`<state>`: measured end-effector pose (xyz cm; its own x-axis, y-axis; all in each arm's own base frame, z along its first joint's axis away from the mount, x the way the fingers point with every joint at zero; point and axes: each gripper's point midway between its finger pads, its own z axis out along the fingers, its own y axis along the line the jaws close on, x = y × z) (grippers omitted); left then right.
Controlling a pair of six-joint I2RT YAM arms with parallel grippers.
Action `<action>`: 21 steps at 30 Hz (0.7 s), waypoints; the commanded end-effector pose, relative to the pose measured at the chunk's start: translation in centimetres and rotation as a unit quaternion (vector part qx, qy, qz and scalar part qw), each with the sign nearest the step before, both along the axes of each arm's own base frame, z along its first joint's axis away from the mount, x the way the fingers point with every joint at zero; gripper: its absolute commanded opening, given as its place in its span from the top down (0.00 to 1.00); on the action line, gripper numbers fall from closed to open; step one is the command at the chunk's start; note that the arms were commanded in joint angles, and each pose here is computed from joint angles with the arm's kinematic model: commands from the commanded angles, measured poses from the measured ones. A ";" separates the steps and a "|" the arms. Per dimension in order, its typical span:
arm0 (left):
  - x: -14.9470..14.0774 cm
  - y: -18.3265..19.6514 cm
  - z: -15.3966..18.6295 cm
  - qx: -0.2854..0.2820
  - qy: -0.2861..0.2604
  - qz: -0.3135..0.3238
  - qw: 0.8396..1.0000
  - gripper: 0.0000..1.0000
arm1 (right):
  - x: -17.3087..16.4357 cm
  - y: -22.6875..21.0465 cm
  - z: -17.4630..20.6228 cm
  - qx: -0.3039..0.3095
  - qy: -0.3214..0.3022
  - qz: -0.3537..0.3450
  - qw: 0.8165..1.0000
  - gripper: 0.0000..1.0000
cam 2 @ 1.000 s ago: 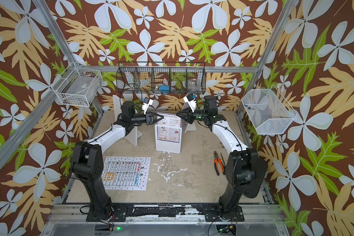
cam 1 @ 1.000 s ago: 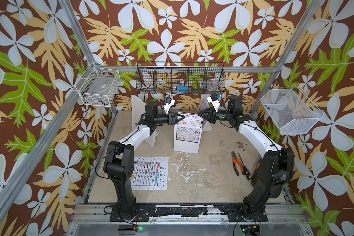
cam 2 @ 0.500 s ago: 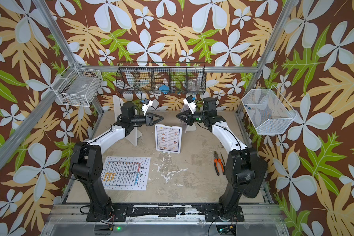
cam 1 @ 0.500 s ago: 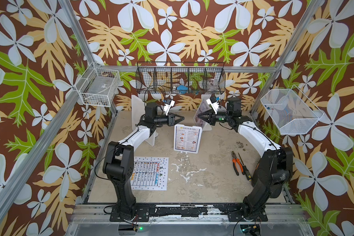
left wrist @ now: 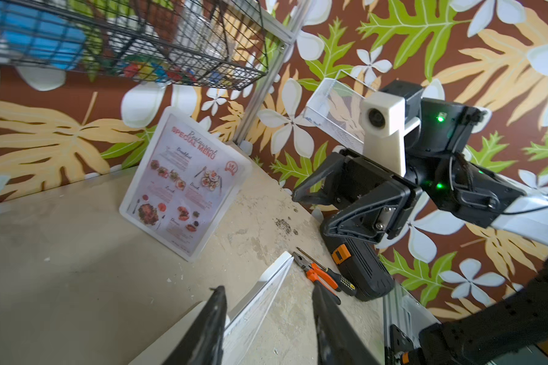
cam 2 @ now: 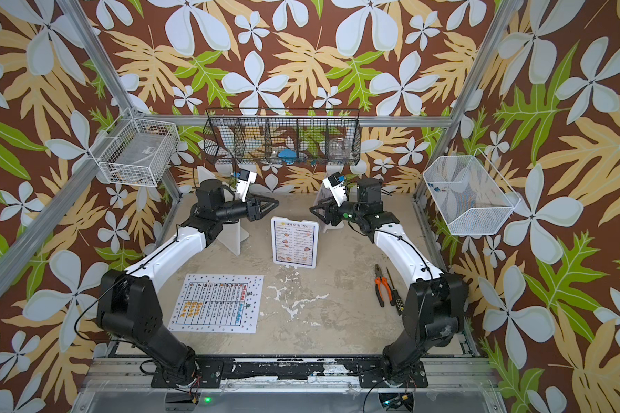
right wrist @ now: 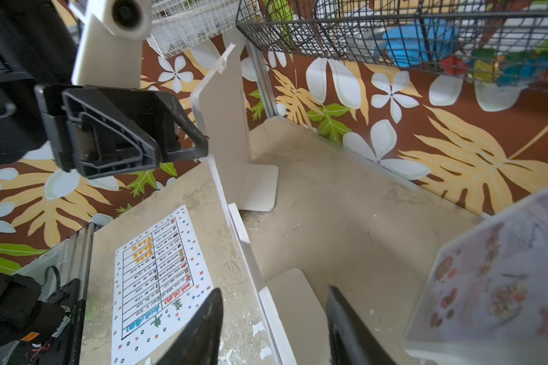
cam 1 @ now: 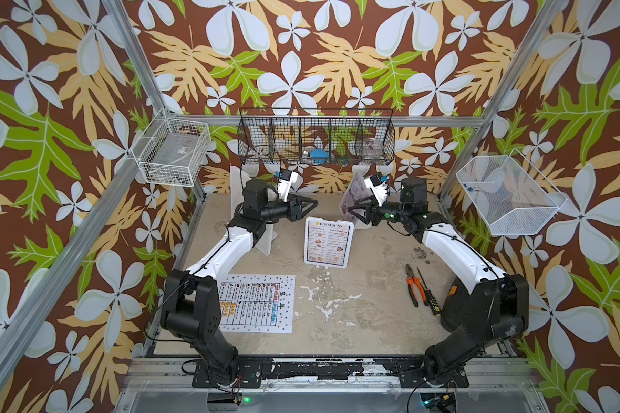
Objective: Insert the menus into the narrow rack
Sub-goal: Insert the menu into the narrow rack, then move the narrow rack to the center of the board.
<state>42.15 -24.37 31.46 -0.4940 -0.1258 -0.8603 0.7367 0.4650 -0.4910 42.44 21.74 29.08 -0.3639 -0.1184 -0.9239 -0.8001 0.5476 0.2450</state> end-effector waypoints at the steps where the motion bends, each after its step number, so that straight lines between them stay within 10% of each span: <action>1: 0.0 1.7 -1.3 0.022 0.005 0.071 0.997 0.43 | -0.1 -0.6 -0.4 -0.005 -0.009 -0.023 1.000 0.42; 10: -4.5 1.6 -6.0 0.014 0.057 0.136 0.989 0.13 | -2.0 0.0 -3.6 0.009 0.012 0.010 1.000 0.36; 21: -5.9 1.1 -11.5 0.022 0.102 0.134 0.986 0.29 | -2.2 1.1 -6.2 0.000 0.034 0.040 0.999 0.37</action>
